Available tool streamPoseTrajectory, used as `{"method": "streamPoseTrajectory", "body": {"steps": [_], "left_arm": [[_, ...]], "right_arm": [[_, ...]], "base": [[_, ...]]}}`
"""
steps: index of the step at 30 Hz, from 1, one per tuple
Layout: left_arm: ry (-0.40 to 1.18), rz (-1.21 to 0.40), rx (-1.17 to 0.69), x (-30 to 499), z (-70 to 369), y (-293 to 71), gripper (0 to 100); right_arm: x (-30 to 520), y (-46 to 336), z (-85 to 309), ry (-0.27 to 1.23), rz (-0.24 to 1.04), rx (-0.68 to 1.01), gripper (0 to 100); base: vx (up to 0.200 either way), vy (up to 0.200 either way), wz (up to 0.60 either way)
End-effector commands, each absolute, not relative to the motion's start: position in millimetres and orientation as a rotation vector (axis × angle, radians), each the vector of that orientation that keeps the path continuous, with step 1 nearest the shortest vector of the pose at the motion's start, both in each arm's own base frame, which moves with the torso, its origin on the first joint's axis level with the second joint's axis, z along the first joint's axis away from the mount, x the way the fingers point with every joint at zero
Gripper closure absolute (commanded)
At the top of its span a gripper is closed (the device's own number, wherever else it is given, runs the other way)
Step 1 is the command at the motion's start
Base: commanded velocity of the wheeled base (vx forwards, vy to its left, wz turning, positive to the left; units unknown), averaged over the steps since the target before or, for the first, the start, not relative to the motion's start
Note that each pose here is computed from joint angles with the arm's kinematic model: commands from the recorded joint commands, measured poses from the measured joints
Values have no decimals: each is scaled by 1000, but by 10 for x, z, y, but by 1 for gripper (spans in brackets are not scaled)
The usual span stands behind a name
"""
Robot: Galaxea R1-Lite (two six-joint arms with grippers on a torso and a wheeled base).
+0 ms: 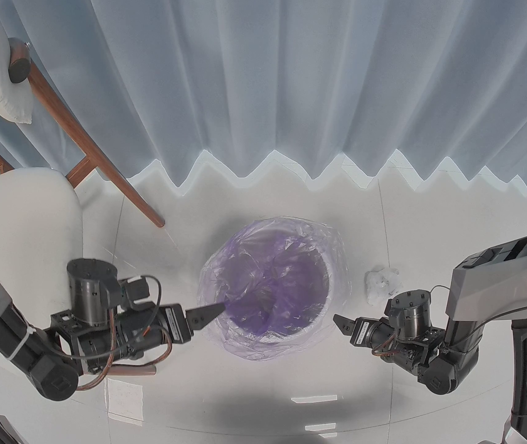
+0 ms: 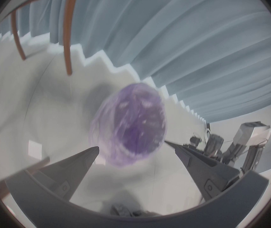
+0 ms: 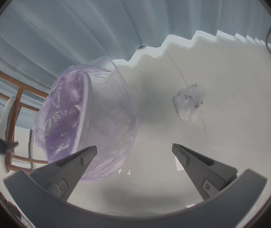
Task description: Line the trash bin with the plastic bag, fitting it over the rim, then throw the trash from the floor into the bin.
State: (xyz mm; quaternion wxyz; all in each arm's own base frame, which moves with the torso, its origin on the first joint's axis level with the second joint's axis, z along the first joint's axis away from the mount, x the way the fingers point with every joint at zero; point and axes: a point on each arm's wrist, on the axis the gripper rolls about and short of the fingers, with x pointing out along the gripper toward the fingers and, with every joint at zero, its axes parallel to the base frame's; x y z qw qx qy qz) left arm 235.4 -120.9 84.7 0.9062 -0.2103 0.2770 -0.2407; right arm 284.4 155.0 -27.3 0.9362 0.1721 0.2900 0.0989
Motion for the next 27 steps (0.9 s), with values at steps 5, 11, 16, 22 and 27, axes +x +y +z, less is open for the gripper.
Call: {"method": "streamPoseTrajectory", "body": {"steps": [5,11,16,22,27], "left_arm": [[397,-440,-241,2977,961,-1145,0],[338,-436,-202,3331,931,-1202,0],[311,-463,-202,3464,952,-1310,0],[322,-493,-139,3476,849,-1372,0],[309,-512,26,3535,683,-1376,0]], "right_arm": [[2752,1515,-180,571,212,362,0],[2742,1565,-143,547,236,366,0],[2739,1574,-130,538,242,369,0],[2745,1578,-125,530,244,375,0],[2730,1598,-117,512,258,382,0]], "base": [[0,0,0],[0,0,0],[0,0,0],[0,0,0],[0,0,0]]}}
